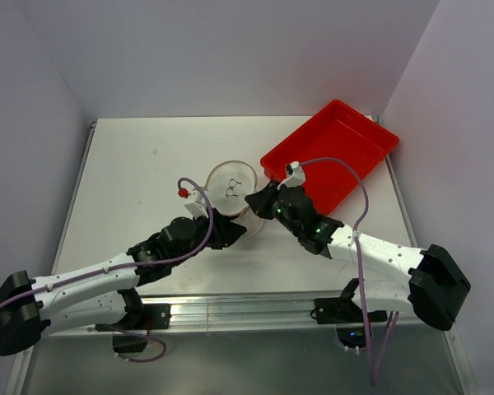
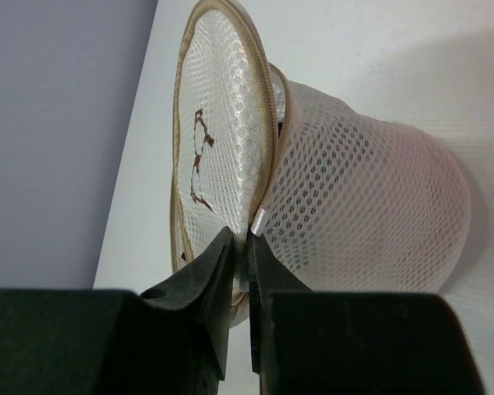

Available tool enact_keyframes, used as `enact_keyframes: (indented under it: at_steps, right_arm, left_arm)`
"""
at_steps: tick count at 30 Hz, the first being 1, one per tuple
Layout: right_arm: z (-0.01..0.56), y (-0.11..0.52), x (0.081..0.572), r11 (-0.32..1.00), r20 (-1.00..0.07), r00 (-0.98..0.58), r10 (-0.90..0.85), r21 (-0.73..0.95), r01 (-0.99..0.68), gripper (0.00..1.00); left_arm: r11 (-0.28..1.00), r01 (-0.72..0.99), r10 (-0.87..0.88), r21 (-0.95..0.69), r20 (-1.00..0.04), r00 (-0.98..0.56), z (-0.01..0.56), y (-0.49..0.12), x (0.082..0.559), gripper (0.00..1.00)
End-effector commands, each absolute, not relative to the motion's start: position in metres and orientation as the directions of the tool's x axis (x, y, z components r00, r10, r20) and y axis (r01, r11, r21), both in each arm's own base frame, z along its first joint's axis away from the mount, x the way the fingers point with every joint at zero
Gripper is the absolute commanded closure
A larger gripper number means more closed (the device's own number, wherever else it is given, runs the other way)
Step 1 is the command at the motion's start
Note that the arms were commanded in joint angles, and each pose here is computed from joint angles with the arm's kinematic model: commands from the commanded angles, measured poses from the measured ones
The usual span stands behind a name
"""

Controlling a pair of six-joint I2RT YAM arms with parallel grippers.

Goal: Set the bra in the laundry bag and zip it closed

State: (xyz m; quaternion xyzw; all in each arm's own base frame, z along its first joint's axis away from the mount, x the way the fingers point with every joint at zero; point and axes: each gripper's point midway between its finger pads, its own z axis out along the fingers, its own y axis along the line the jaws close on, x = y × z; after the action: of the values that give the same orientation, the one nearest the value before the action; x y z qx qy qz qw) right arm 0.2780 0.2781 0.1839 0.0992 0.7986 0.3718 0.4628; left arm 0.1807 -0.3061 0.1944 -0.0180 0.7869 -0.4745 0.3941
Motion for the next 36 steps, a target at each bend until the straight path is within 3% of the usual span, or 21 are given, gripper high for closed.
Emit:
enact_keyframes:
  at_steps: [1,19,36]
  right_arm:
    - [0.196,0.280,0.280,0.681,-0.671,-0.523,0.525,0.700,-0.214,1.00]
    - [0.196,0.278,0.275,0.671,-0.670,-0.527,0.523,0.705,-0.230,1.00]
    - [0.194,0.279,0.273,0.669,-0.669,-0.533,0.517,0.705,-0.235,1.00]
  left_arm:
    - [0.510,0.310,-0.517,-0.802,-0.574,-0.635,0.208,-0.308,0.197,0.64]
    - [0.604,0.269,-0.539,-0.751,-0.633,-0.556,0.196,-0.308,0.224,0.63]
    - [0.578,0.317,-0.533,-0.752,-0.642,-0.551,0.207,-0.317,0.224,0.64]
